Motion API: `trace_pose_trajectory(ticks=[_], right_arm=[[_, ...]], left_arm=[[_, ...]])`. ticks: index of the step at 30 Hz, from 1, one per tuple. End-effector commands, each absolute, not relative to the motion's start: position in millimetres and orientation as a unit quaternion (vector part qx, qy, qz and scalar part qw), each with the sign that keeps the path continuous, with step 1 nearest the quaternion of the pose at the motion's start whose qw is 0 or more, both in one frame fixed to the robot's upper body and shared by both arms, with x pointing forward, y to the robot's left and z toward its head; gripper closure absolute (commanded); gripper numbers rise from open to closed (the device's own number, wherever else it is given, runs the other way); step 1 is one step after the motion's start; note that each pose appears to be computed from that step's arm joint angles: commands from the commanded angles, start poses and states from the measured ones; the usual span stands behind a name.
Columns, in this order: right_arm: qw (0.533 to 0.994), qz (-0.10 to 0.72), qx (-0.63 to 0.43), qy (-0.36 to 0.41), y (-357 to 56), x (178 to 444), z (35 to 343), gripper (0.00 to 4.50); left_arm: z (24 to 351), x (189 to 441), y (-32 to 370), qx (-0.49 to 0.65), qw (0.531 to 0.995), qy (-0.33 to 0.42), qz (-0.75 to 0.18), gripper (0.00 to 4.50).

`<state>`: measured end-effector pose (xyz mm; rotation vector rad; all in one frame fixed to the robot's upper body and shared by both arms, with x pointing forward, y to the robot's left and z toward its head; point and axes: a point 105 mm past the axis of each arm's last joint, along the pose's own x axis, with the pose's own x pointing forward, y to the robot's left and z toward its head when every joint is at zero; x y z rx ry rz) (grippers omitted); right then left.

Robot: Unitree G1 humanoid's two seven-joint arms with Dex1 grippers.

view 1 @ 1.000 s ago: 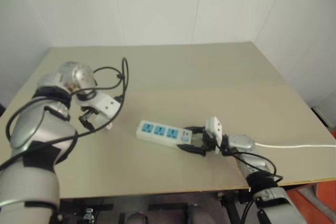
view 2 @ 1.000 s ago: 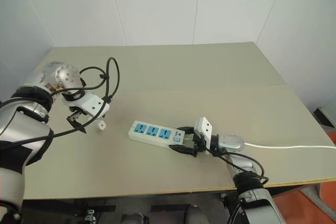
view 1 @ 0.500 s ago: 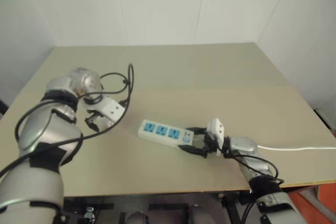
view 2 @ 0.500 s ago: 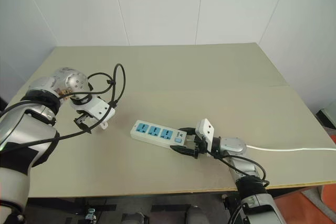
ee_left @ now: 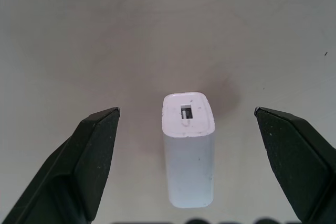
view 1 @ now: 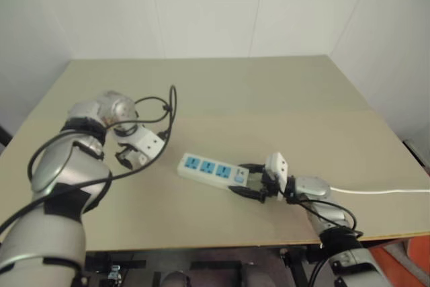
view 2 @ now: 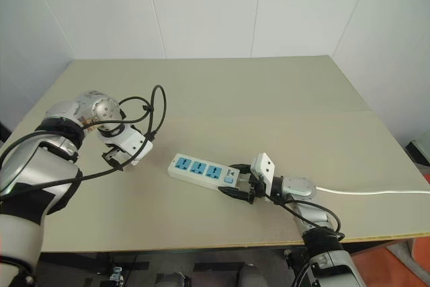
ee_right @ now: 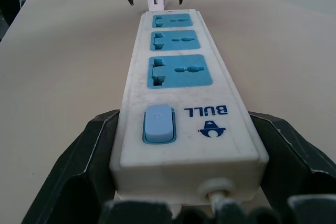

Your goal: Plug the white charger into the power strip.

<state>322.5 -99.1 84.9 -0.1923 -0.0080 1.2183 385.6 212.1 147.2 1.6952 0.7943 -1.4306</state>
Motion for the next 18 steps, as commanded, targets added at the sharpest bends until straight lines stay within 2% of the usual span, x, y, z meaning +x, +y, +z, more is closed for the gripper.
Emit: trace_pose_trajectory(ticks=[1, 4, 10, 15, 18], right_arm=[[0.822, 0.562, -0.094, 0.017, -105, 322, 78, 1.10], [0.823, 0.561, -0.092, 0.017, -105, 323, 79, 1.10], [0.825, 0.558, -0.092, 0.020, -108, 322, 78, 1.10], [0.826, 0.556, -0.093, 0.021, -109, 323, 79, 1.10], [0.826, 0.556, -0.094, 0.020, -109, 323, 79, 1.10]], left_arm=[[150, 385, 213, 0.668, 0.378, 0.308, -0.562, 0.60], [148, 387, 218, 0.687, 0.362, 0.311, -0.548, 1.50], [143, 390, 215, 0.686, 0.376, 0.303, -0.544, 3.47], [142, 393, 213, 0.690, 0.382, 0.299, -0.537, 3.51], [147, 397, 207, 0.684, 0.413, 0.281, -0.531, 3.51]])
